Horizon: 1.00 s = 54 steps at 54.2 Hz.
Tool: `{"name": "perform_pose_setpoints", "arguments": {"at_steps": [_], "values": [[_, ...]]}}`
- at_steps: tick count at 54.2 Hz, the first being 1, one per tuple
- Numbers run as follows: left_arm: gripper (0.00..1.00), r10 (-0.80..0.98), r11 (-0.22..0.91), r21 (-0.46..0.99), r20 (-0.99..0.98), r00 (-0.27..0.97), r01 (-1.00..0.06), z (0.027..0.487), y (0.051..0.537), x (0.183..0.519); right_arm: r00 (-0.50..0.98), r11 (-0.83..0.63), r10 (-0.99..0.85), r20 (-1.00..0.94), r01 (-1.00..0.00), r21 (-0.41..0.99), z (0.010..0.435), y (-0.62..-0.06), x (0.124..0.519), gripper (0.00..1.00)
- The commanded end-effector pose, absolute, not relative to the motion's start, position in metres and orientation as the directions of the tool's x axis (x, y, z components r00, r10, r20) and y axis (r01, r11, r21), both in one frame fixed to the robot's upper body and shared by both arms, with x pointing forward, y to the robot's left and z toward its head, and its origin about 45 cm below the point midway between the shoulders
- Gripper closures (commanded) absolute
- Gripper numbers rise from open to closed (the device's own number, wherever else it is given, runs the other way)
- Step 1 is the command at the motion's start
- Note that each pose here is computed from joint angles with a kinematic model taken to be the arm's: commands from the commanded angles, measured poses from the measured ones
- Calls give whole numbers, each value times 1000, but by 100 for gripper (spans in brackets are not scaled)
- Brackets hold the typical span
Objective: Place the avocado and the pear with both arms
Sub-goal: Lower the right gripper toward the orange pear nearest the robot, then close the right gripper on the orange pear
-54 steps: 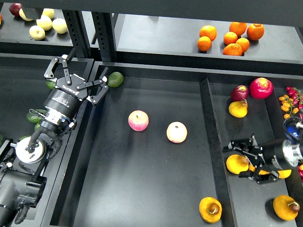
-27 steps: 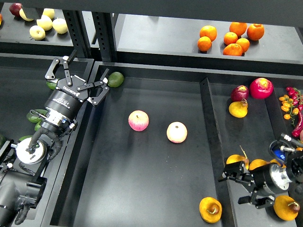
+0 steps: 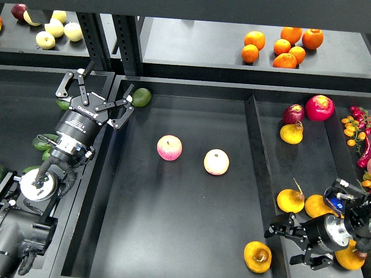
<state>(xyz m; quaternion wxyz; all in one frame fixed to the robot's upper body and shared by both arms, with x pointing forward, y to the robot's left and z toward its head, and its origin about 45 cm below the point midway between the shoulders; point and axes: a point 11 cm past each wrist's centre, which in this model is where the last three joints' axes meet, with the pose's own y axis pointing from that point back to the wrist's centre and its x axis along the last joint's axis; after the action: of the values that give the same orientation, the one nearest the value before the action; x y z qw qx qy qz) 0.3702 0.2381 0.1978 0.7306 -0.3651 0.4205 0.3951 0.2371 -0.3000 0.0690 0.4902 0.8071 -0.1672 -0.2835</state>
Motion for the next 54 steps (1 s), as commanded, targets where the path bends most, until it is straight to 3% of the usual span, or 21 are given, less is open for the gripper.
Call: {"name": "perform_pose_setpoints", "arguments": {"at_steps": [1, 32, 54], "values": [[0, 270, 420, -200, -903, 333, -885, 197, 238, 369, 785, -457, -546, -294, 15, 889, 62, -298, 235, 1], [0, 270, 421, -197, -905, 330, -885, 196, 238, 368, 788, -452, -538, -299, 30, 892, 42, -281, 235, 4], [0, 270, 421, -198, -904, 331, -885, 196, 238, 368, 779, -458, -535, -327, 58, 887, 31, -277, 220, 25]]}}
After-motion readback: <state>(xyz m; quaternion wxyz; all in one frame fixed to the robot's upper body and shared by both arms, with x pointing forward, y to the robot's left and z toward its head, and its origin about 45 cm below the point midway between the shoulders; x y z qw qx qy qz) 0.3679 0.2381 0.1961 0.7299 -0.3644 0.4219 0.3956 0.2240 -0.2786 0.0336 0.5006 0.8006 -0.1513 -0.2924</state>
